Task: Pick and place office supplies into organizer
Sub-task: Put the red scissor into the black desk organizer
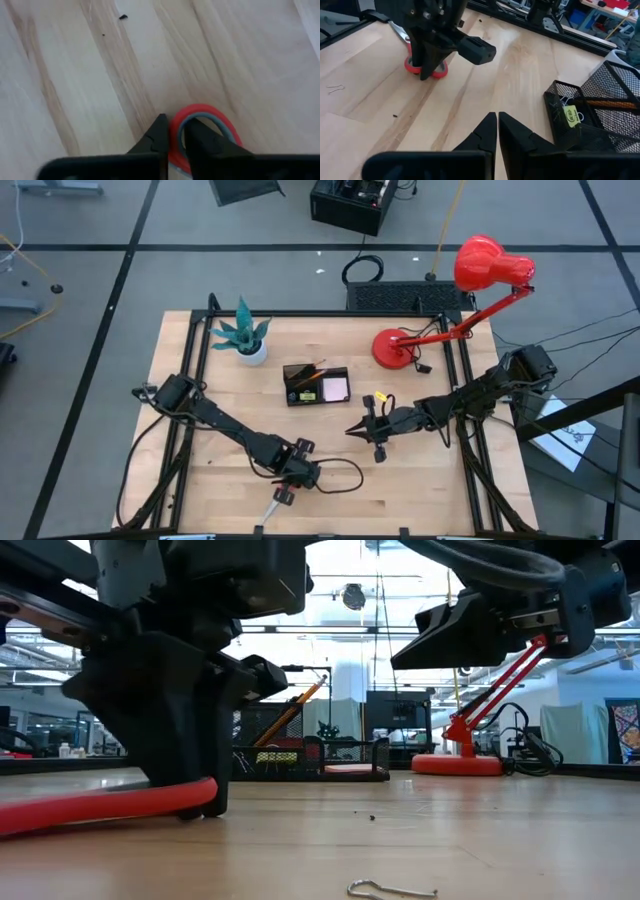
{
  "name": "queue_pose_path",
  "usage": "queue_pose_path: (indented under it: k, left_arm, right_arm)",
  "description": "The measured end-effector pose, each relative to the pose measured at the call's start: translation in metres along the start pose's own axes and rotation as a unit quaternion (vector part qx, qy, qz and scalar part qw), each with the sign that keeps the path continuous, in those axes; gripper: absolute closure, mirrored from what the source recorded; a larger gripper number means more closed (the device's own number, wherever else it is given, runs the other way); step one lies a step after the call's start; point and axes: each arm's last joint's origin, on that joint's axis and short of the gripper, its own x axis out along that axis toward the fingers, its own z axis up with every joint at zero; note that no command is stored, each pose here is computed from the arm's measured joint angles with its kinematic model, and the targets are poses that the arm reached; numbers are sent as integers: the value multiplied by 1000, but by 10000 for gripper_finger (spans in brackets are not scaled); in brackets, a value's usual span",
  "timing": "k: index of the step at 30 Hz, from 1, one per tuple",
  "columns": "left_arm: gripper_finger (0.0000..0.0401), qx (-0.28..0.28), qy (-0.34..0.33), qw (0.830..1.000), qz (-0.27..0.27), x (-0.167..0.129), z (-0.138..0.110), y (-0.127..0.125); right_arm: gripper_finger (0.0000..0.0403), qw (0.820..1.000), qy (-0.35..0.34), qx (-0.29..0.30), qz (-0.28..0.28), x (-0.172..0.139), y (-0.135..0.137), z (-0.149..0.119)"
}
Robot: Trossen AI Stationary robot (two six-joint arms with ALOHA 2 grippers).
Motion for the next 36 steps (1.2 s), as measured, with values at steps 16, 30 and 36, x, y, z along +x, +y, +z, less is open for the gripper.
queue_pose_path:
  k: [16,30,36]
  left_arm:
    - [382,93,-14,972,215,-35,21,2]
    - [376,125,25,849,513,-115,63,16]
    - [375,94,28,757,646,-147,76,31]
  right_arm:
    - [389,1000,1,0,0,0,0,0]
    - [389,1000,2,0,0,0,0,0]
    - [389,1000,2,2,1,0,0,0]
